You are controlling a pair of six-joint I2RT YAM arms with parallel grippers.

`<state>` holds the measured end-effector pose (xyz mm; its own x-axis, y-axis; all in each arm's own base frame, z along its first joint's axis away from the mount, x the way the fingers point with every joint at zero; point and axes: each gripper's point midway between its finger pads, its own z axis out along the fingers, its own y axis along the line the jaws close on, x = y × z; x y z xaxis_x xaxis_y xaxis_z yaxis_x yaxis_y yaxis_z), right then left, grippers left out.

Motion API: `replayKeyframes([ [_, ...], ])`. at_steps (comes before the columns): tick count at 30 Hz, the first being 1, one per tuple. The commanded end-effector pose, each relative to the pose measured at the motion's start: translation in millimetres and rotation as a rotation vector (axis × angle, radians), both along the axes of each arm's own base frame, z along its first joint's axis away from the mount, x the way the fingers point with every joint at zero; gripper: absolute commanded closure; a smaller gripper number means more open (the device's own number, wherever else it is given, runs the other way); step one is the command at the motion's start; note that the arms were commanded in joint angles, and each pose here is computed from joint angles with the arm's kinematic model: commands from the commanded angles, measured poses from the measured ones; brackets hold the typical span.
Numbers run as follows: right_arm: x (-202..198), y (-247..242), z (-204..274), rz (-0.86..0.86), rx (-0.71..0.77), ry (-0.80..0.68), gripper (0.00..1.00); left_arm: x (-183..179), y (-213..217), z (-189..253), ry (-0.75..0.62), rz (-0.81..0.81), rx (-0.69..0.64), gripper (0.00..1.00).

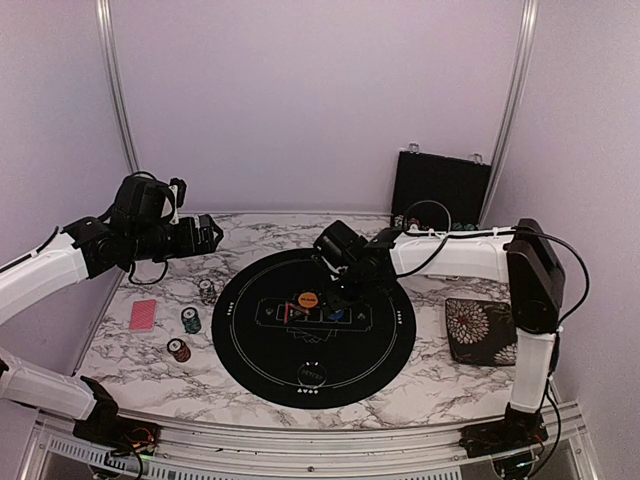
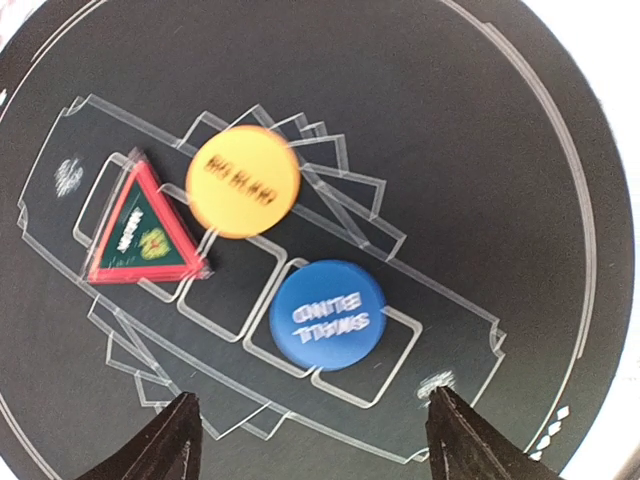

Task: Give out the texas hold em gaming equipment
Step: Move the small blind button to the small blind area.

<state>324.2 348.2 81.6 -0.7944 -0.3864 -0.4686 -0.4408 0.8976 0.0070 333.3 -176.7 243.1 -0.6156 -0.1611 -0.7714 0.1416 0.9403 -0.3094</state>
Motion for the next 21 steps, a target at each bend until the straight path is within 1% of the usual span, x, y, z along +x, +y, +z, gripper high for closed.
replayKeyframes([
  [1,18,-4,7,-0.006,0.039,-0.034,0.25,-1,3,11,-0.015,0.000,-0.008,0.01],
  [8,24,-1,-10,0.010,0.029,-0.003,0.30,-2,4,13,-0.016,0.005,-0.014,0.01],
  [21,23,3,-41,0.032,0.007,0.038,0.34,-3,5,12,-0.011,0.009,-0.018,0.01],
])
